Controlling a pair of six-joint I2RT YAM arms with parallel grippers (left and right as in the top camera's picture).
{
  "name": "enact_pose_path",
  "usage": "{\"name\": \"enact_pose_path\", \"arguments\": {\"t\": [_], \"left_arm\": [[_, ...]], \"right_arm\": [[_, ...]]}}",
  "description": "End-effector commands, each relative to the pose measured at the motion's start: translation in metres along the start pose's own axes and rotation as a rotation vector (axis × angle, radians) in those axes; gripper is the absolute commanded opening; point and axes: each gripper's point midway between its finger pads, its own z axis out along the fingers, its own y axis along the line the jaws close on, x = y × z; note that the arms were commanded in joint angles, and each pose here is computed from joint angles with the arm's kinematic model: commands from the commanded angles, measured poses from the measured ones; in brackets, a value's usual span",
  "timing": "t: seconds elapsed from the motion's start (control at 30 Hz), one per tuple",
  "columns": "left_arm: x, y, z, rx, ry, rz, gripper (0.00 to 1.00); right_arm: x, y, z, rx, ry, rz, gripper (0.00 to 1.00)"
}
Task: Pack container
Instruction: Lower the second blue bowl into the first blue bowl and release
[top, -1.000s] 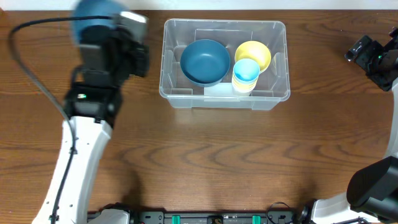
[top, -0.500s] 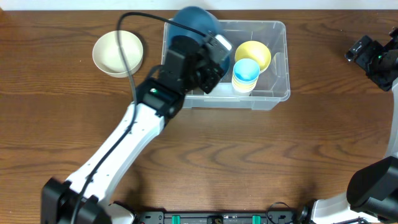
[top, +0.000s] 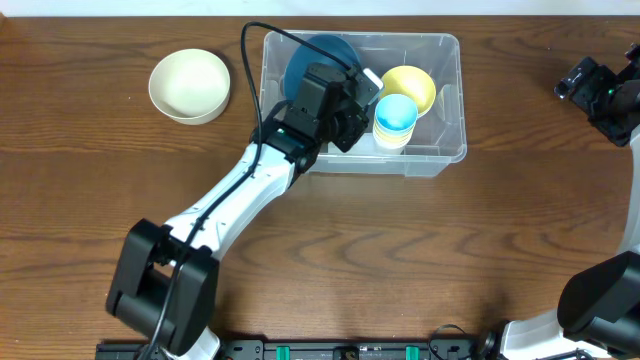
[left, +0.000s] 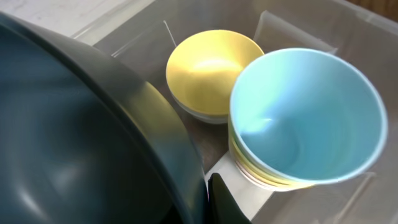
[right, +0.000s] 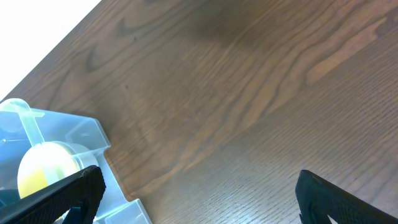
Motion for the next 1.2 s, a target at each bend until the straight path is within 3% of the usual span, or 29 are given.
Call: {"name": "enact_pose_path", "arguments": {"t": [0.0, 0.3, 0.43, 0.53, 1.03, 1.17], "left_arm": [[-0.004, 0.008, 0.005, -0.029, -0.017, 0.021, 0.06], [-0.001, 0.018, 0.01, -0.071, -0.013, 0.018, 0.07], [-0.003, 0.019, 0.01, -0.073, -0.024, 0.019, 0.3], [-0.004, 0.019, 0.01, -0.074, -0.025, 0.019, 0.4], [-0.031, 0.038, -0.002, -0.171, -0.125, -0.068, 0.42], [-0.026, 0.036, -0.002, -0.162, -0.106, -0.104, 0.39]], "right_arm": [[-0.006, 0.001, -0.013, -0.008, -0.033, 0.01, 0.99], [-0.006, 0.001, -0.013, -0.008, -0.033, 0.01, 0.99], [-0.006, 0.001, -0.013, -0.008, -0.033, 0.01, 0.99], [-0.006, 0.001, -0.013, -0.008, -0.033, 0.01, 0.99], [-0.006, 0.001, -0.013, -0.008, -0.033, 0.01, 0.99], [-0.006, 0.001, -0.013, -0.008, -0.033, 0.01, 0.99]]}}
